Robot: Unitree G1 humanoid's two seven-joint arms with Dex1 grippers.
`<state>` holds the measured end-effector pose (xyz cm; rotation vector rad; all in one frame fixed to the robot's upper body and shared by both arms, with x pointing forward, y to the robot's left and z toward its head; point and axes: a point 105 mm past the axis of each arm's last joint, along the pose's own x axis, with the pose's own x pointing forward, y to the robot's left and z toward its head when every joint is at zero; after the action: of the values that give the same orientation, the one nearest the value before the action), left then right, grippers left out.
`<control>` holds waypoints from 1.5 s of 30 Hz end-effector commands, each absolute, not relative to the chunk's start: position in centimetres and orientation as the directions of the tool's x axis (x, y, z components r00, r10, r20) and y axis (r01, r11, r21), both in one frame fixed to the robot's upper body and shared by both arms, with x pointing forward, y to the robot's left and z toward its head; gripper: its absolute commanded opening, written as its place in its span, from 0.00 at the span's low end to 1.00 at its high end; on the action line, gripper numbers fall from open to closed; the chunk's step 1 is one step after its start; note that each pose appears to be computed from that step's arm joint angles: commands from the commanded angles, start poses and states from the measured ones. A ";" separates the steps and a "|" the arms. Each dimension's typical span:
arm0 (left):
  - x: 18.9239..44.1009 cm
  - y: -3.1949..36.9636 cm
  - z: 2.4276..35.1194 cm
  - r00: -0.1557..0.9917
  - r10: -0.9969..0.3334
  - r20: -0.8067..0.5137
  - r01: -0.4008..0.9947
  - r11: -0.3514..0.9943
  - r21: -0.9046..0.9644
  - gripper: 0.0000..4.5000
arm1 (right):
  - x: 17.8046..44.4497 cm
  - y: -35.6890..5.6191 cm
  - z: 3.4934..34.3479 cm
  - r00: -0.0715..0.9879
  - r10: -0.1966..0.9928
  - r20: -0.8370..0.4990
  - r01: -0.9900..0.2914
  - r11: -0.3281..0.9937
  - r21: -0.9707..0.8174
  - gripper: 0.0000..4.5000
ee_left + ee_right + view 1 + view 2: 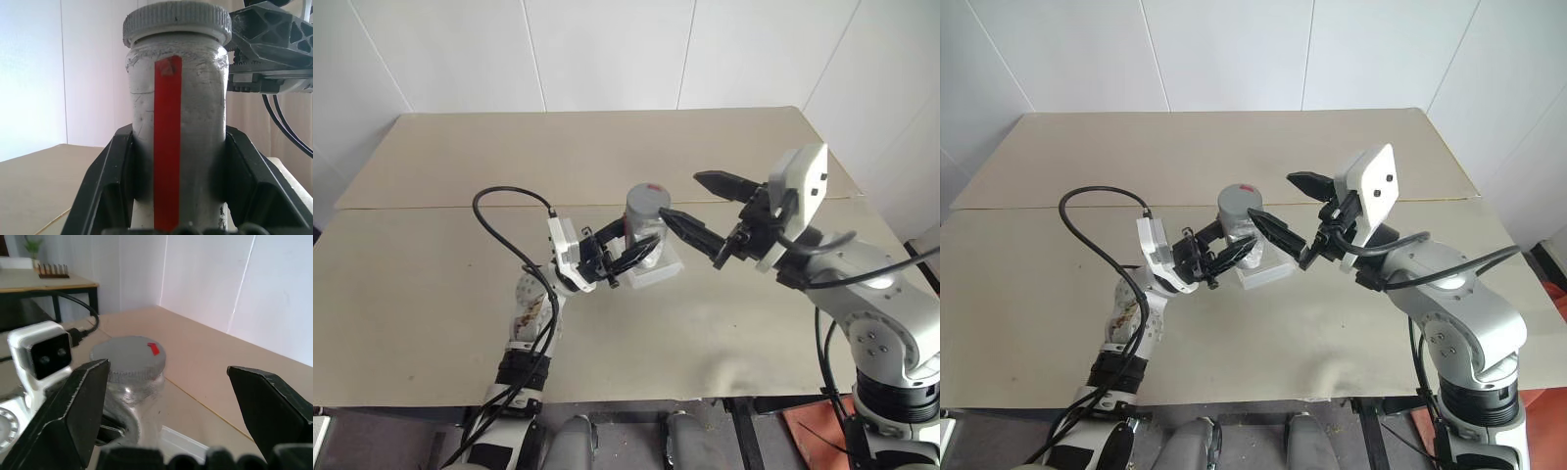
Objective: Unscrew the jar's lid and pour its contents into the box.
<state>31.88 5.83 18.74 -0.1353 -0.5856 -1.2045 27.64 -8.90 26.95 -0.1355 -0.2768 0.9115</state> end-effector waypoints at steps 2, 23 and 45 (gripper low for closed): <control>31.6 5.7 19.6 0.202 -0.833 0.514 0.900 0.365 0.239 0.47 | 26.3 -7.3 29.1 0.495 0.832 0.252 -0.789 0.551 -0.273 1.00; 31.1 5.4 19.5 0.196 -0.827 0.528 0.900 0.365 0.238 0.47 | 29.1 -6.3 28.2 0.533 0.819 0.212 -0.766 0.573 -0.292 1.00; 31.6 5.8 19.7 0.198 -0.822 0.534 0.903 0.365 0.226 0.47 | 27.8 -8.9 27.4 0.593 0.783 0.190 -0.734 0.622 -0.273 1.00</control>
<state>31.70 5.58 18.61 -0.1498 -0.5919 -1.2086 28.20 -8.23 26.28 -0.1588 -0.2554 0.9231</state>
